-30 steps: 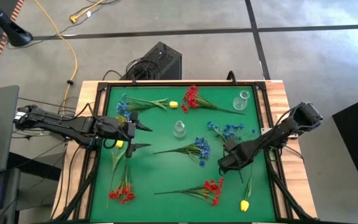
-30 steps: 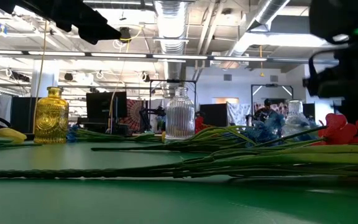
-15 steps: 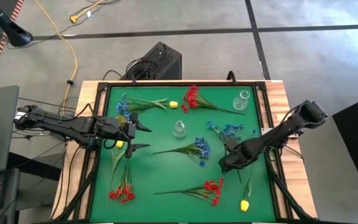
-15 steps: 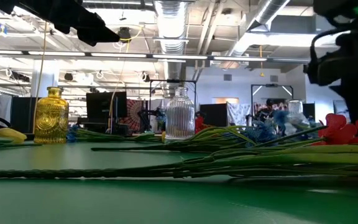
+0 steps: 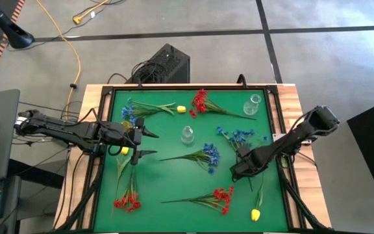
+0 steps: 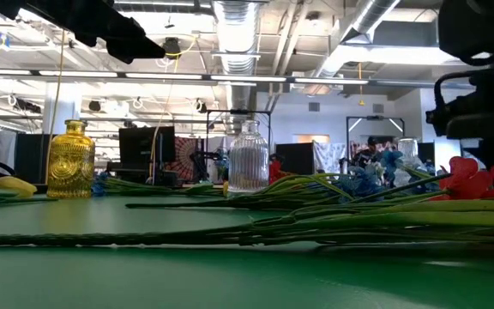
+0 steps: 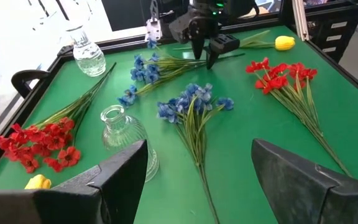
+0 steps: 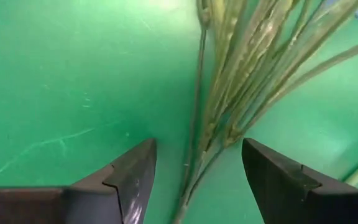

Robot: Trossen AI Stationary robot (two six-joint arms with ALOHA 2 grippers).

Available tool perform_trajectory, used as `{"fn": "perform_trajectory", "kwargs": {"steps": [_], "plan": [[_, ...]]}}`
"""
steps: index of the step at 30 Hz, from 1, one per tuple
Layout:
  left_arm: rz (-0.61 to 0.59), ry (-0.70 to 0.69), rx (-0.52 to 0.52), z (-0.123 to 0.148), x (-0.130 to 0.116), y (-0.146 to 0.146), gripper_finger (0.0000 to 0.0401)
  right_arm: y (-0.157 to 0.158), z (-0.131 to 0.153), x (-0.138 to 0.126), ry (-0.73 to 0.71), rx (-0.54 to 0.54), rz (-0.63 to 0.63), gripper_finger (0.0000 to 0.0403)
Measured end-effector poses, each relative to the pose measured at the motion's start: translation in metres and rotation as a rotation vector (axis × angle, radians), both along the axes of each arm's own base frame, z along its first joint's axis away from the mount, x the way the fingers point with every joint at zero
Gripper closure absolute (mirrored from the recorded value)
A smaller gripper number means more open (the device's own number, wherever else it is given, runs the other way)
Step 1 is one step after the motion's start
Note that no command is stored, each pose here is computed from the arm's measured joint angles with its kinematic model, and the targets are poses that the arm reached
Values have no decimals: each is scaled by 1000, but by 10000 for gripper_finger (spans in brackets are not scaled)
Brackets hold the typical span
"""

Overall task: Sort flowers into vase by color
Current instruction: Put the bottom right blue flowers into the bottom transparent vase

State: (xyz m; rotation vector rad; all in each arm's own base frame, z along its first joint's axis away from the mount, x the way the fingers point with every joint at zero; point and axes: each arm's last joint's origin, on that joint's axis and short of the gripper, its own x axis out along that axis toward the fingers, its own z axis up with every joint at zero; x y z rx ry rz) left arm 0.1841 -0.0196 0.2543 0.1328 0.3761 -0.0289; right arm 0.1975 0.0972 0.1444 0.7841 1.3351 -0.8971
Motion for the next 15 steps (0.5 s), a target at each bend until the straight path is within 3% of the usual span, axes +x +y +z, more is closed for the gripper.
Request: {"fn": "perform_trajectory", "kwargs": {"steps": [4,7,15], "plan": [[2,0,-5,0,0,0,124,2,-5,3,8,15,14,152],[2,0,-5,0,0,0,124,3,-5,4,2,21,13,185],[2,1,-7,0,0,0,124,0,1,3,-21,28,4,342]]}}
